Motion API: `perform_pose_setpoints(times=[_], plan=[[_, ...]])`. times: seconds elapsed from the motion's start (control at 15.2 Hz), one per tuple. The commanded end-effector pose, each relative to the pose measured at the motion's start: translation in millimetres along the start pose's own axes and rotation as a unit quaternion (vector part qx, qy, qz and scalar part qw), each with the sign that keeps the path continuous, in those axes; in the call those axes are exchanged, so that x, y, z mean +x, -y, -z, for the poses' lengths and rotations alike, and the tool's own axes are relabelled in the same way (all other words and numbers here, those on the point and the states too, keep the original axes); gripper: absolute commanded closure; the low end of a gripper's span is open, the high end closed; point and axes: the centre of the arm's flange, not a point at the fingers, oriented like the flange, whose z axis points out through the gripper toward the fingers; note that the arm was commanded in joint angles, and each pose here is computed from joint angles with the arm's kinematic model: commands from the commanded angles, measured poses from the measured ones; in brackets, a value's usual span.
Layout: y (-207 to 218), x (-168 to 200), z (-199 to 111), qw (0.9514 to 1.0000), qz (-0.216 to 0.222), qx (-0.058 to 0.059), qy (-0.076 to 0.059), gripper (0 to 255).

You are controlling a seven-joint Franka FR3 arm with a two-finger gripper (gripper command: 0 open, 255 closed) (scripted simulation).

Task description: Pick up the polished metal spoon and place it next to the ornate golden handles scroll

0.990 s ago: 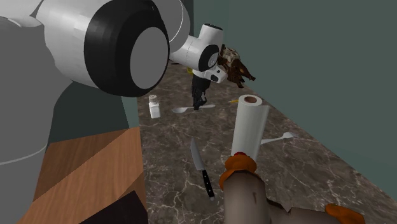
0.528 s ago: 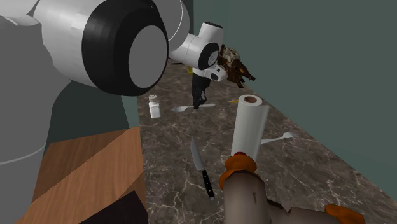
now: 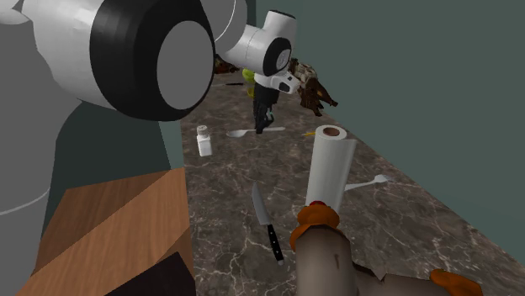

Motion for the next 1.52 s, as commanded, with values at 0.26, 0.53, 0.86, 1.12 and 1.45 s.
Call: perform_pose_setpoints(times=[0.26, 0.53, 0.86, 1.12, 1.45], plan=[[5, -4, 31, 1.0, 0.0, 0.0, 0.0, 255], [8, -7, 52, 1.0, 0.0, 0.0, 0.0, 255], [12, -11, 78, 1.0, 0.0, 0.0, 0.0, 255], [15, -14, 98, 1.0, 0.0, 0.0, 0.0, 255], [19, -18, 124, 1.0, 0.0, 0.0, 0.0, 255]])
